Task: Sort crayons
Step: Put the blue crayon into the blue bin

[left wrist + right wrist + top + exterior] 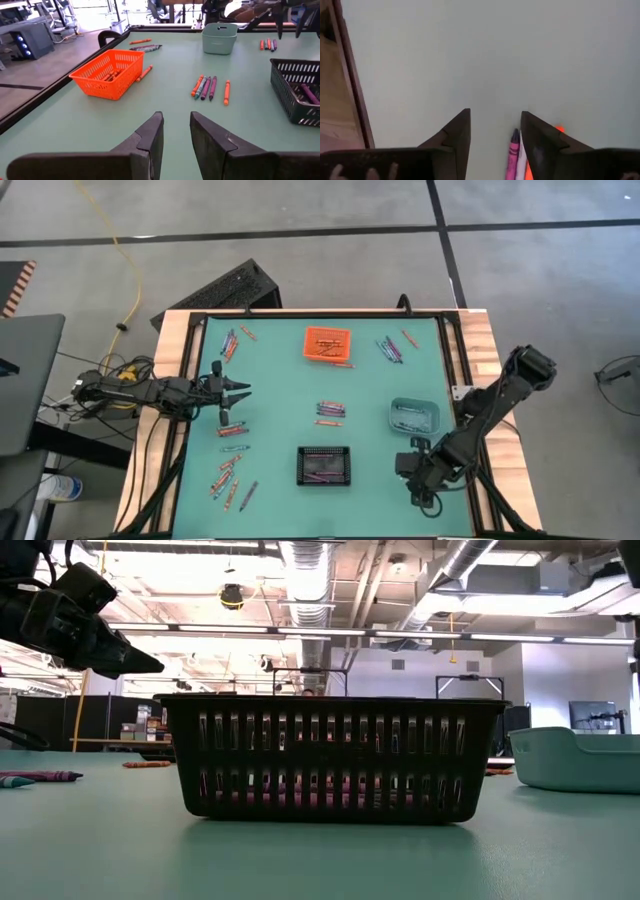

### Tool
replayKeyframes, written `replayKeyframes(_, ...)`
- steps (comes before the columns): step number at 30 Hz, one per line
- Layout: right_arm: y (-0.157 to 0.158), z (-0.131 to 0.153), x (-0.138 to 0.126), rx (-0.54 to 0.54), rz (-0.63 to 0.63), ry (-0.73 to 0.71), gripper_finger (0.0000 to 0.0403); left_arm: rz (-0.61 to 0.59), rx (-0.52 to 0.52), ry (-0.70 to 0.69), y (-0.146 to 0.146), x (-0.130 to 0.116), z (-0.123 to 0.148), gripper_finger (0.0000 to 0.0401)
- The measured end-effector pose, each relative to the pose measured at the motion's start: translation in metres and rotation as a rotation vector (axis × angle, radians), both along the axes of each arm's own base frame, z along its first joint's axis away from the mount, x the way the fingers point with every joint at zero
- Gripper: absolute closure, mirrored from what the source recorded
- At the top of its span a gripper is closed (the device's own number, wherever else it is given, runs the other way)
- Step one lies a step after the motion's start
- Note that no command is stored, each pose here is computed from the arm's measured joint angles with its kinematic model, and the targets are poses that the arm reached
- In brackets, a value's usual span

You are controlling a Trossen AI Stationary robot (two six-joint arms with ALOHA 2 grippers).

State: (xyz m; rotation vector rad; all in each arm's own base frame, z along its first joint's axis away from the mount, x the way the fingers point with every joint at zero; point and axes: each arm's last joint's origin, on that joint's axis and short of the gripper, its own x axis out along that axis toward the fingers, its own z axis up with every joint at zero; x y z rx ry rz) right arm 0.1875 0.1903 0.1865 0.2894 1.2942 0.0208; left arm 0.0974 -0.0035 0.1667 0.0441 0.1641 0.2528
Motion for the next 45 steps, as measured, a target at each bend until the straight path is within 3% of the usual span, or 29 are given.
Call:
replayKeyframes(23, -0.010, -0.033, -0.012, -0.036, -0.012, -0.004, 0.0239, 0.000, 0.000, 0.000, 0.000, 0.000, 0.000, 0.0315)
replayKeyframes(28, -0.007, -0.049, -0.009, -0.088, 0.020, 0.042, 0.0248, 0.000, 0.000, 0.000, 0.000, 0.000, 0.000, 0.0315)
replayKeyframes(33, -0.003, -0.060, -0.006, -0.136, 0.039, 0.084, 0.0270, 0.000, 0.000, 0.000, 0.000, 0.000, 0.000, 0.0315)
replayKeyframes(45, -0.006, -0.045, -0.005, -0.134, 0.026, 0.078, 0.0366, 0.000, 0.000, 0.000, 0.000, 0.000, 0.000, 0.0315)
